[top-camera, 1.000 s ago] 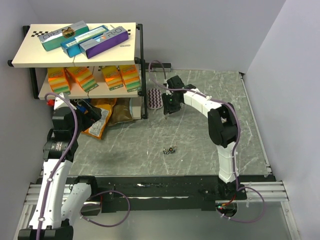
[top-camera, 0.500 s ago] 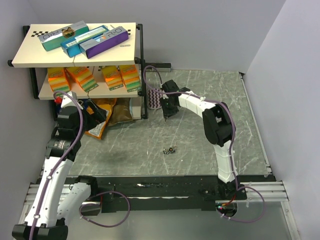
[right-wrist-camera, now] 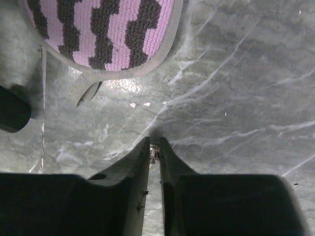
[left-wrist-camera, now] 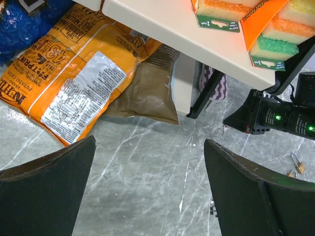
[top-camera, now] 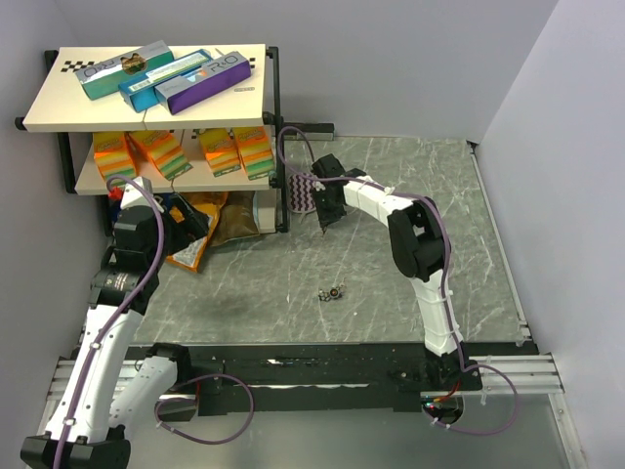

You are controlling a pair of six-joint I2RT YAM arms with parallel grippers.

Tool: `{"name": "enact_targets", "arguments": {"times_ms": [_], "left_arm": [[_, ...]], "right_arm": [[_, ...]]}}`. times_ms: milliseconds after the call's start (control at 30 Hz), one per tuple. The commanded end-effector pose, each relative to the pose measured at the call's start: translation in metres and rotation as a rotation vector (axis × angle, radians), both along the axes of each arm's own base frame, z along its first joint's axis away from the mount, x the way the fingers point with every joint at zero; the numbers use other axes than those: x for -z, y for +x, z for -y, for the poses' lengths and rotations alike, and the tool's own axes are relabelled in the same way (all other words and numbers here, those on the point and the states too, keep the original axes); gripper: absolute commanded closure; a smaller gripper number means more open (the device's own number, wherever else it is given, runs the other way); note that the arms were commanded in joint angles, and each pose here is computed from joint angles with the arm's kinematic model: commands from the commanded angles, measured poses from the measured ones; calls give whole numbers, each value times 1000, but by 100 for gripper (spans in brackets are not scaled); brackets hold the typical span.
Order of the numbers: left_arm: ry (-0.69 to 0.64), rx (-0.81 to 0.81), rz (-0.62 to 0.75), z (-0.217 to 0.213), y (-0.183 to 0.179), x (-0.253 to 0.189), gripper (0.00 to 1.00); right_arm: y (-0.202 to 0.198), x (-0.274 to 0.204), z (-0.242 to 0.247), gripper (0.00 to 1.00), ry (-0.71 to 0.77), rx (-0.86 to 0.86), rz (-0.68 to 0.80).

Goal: Unlock with the key

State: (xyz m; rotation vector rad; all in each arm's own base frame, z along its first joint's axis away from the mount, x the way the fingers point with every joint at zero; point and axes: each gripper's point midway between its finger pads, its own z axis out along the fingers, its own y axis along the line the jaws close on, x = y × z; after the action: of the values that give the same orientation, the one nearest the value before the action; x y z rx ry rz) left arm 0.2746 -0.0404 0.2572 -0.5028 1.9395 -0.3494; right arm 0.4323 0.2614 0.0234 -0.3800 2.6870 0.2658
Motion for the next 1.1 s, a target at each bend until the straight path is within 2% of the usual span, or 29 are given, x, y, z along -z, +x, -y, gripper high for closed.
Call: {"name": "enact_targets", "arguments": {"times_ms": [0,67,100,300,500,600,667,733,900,1000,1067], "left_arm": [[14,-14,62,-3,3,-24,4],[15,-15,63,-3,4,-24,4],[14,-15,62,-4,4,-24,4],[31,0,77,-3,6,-29,4],[114,89,127,3,5,-49,4],[115,250,197,29,5,-69,2],[68,413,258,63,2,-86,6],[29,509,269,88,1,-91,6],[12,633,259,143,5,-90,7],[-38,767,280,188,0,-91,5],[-77,796,281,201,2,-89,4]], "right_arm": [[7,-8,-5,89,0,3,19],[6,-9,-5,99,-4,2,16],[6,-10,-4,100,-4,4,17],[6,-33,-2,100,12,12,60],[4,-83,5,100,61,26,176],[-5,-104,4,100,102,7,191],[-14,-125,0,100,148,-19,215],[-25,-144,-1,100,202,-38,231],[-49,-183,1,100,281,-69,246],[-66,-211,10,100,347,-71,238],[-77,-222,11,100,405,-81,203]]}}
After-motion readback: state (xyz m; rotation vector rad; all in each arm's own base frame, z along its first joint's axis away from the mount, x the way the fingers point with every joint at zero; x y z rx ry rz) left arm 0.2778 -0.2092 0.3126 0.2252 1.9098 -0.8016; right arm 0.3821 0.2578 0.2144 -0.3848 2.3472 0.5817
